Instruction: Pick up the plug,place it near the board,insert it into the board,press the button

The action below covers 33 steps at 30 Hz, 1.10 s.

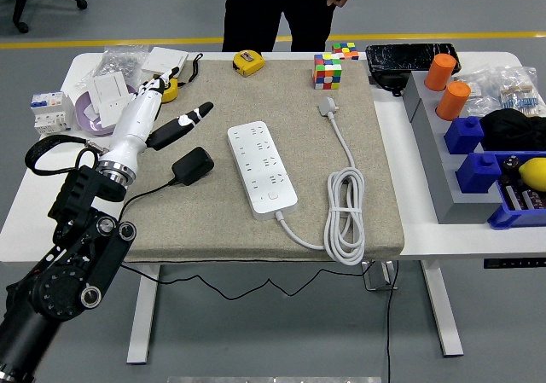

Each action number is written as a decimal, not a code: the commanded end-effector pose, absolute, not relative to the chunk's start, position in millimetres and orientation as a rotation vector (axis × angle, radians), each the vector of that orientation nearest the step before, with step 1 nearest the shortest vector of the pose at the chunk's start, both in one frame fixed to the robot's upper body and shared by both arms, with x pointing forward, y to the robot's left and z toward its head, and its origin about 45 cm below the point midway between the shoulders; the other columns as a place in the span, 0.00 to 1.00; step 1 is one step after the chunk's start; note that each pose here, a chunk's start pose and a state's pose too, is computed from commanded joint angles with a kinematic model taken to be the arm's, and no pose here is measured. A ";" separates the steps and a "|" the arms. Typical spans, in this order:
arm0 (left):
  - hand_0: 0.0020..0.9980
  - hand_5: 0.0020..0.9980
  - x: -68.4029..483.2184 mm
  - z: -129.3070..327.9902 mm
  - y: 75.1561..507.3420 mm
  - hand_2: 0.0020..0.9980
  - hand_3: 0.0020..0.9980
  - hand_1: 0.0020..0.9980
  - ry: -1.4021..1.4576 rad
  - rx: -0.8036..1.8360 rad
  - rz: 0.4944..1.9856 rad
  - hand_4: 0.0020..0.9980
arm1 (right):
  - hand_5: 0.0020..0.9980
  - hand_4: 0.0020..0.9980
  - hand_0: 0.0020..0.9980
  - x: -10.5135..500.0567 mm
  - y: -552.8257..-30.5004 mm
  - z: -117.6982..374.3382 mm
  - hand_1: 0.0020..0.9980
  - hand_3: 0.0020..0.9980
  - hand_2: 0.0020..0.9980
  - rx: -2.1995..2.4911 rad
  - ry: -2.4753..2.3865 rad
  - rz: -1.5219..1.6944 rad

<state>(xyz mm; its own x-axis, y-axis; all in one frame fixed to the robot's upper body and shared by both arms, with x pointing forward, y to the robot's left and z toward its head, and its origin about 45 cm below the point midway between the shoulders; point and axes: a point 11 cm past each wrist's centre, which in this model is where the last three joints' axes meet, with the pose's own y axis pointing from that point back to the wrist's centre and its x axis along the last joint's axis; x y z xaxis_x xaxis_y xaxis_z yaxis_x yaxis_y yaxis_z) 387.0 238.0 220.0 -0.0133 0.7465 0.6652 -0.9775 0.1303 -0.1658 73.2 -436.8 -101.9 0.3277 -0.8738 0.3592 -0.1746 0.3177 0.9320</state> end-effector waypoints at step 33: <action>0.94 1.00 327.7 250.0 287.6 0.98 1.00 0.99 0.344 -0.746 1.457 1.00 | 0.57 0.89 0.81 64.5 -432.6 -104.8 0.72 0.61 0.69 1.182 -1.134 -0.634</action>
<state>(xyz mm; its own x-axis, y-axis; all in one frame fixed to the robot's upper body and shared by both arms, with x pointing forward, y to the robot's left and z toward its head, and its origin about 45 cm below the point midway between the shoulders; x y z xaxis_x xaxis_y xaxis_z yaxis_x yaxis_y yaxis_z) 327.7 287.6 250.0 0.1177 0.7654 -0.6327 -0.9675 -0.0552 -0.2467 64.5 -432.6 -104.8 0.3516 -0.8695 0.3468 -0.1599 0.3093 0.9374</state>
